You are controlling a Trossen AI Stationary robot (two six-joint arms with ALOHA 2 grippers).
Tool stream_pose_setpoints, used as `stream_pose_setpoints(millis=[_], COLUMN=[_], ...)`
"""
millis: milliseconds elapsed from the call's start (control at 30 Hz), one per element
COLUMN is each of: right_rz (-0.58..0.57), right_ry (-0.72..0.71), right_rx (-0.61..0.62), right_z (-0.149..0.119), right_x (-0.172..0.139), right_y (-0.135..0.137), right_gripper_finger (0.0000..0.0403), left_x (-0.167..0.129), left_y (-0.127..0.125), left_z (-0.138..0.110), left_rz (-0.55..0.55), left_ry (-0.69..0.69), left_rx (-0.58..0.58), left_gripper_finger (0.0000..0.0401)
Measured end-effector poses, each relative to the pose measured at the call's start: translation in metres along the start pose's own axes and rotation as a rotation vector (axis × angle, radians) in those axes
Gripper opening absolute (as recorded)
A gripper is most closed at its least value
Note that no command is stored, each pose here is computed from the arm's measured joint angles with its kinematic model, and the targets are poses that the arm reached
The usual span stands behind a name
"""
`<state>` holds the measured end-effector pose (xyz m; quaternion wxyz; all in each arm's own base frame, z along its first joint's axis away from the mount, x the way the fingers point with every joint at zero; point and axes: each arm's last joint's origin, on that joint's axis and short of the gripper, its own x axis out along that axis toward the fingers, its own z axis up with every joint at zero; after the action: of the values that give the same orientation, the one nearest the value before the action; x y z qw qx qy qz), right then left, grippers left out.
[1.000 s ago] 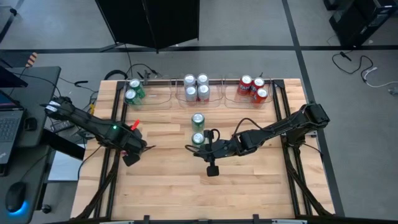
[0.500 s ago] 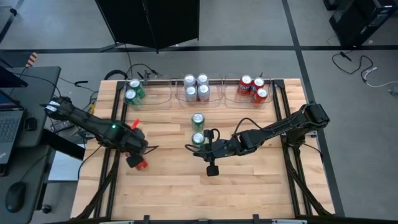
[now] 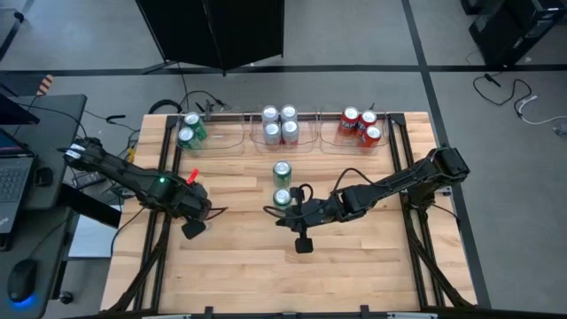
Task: Sort soda cans
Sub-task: Put the red soda can into the top right transparent bin, then put the green soda can into the top left transparent bin
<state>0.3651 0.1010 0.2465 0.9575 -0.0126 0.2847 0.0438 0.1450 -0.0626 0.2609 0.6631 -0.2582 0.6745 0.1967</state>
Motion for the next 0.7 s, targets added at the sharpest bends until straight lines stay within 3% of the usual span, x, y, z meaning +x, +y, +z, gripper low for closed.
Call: stream_pose_setpoints(millis=[133,300,533,700], right_rz=[0.0,0.0,0.001,0.001], right_ry=[-0.001,-0.001,-0.001,-0.001], right_rx=[0.0,0.0,0.0,0.007], right_z=[0.0,0.0,0.0,0.0], right_x=[0.0,0.0,0.0,0.0], right_y=[0.0,0.0,0.0,0.0], right_gripper_finger=[0.0001,0.0,0.0001,0.0], left_x=[0.016,0.05,0.077,0.082], left_y=[0.005,0.009,0.006,-0.013], left_z=[-0.001,0.003,0.016,0.028], left_rz=[0.046,0.054,-0.012,-0.137], left_ry=[0.008,-0.042,-0.148,-0.23], left_rx=[0.038,0.119,0.172,0.268], left_gripper_finger=[0.0316,0.0262,0.0163,0.0104])
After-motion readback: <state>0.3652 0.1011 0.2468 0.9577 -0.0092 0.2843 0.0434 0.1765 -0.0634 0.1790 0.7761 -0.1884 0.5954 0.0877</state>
